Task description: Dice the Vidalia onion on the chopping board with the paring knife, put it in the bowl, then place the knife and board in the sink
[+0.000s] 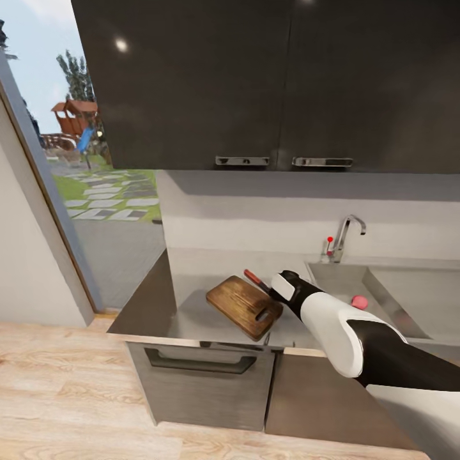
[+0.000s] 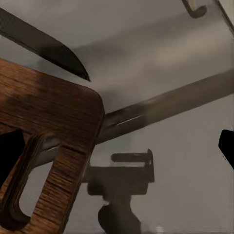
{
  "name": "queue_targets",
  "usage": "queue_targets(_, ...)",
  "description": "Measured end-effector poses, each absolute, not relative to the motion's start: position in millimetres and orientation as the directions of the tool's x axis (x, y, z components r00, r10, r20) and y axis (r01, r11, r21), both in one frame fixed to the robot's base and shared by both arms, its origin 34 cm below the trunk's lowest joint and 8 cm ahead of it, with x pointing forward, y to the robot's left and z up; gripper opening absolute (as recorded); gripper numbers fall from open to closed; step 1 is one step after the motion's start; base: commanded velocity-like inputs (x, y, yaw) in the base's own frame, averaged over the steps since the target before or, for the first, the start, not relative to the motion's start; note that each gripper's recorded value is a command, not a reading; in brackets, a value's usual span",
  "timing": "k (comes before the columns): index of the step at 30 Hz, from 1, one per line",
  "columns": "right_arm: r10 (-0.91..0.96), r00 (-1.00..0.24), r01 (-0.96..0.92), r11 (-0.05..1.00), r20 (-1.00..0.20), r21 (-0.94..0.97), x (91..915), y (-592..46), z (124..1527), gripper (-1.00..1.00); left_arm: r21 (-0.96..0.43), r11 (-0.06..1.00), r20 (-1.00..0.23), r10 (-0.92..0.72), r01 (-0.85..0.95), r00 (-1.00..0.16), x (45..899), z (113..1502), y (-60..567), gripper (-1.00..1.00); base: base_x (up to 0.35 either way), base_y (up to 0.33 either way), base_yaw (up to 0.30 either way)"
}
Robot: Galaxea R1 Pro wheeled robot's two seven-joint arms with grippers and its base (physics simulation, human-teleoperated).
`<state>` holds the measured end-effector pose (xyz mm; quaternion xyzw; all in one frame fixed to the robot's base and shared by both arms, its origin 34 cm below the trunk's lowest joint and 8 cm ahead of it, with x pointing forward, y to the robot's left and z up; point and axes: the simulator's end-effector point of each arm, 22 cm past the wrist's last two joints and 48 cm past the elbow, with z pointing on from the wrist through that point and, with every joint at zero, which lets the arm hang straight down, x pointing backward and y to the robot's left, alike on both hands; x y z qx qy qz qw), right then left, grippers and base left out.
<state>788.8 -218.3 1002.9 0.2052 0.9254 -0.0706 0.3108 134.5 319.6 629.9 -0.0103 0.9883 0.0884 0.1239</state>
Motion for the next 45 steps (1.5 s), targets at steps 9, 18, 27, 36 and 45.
queue_targets(9,0.436,-0.722,0.49,0.87,-0.537,0.047,776.1,-209.9,989.5,1.0,0.172,0.984,-0.242,0.002,-0.041,-0.97,132.6,629.7,319.4,1.0,0.001,-0.001,0.0)
queue_targets(18,0.438,-0.734,0.494,0.869,-0.519,0.033,768.9,-209.7,981.8,1.0,0.173,0.984,-0.243,0.002,-0.041,-0.97,133.1,629.8,319.9,1.0,0.0,0.0,0.0)
queue_targets(27,0.433,-0.739,0.488,0.872,-0.516,0.033,767.6,-204.6,980.8,1.0,0.172,0.984,-0.243,0.002,-0.041,-0.97,132.9,629.8,319.8,1.0,0.0,0.0,0.0)
queue_targets(36,0.435,-0.739,0.489,0.872,-0.515,0.034,767.6,-204.3,980.8,1.0,0.173,0.984,-0.243,0.002,-0.041,-0.97,133.0,629.8,319.9,1.0,0.0,0.0,0.0)
queue_targets(45,0.434,-0.741,0.489,0.872,-0.513,0.033,767.6,-204.3,978.3,1.0,0.173,0.984,-0.24,0.002,-0.041,-0.971,131.6,629.8,319.8,1.0,0.0,0.0,0.0)
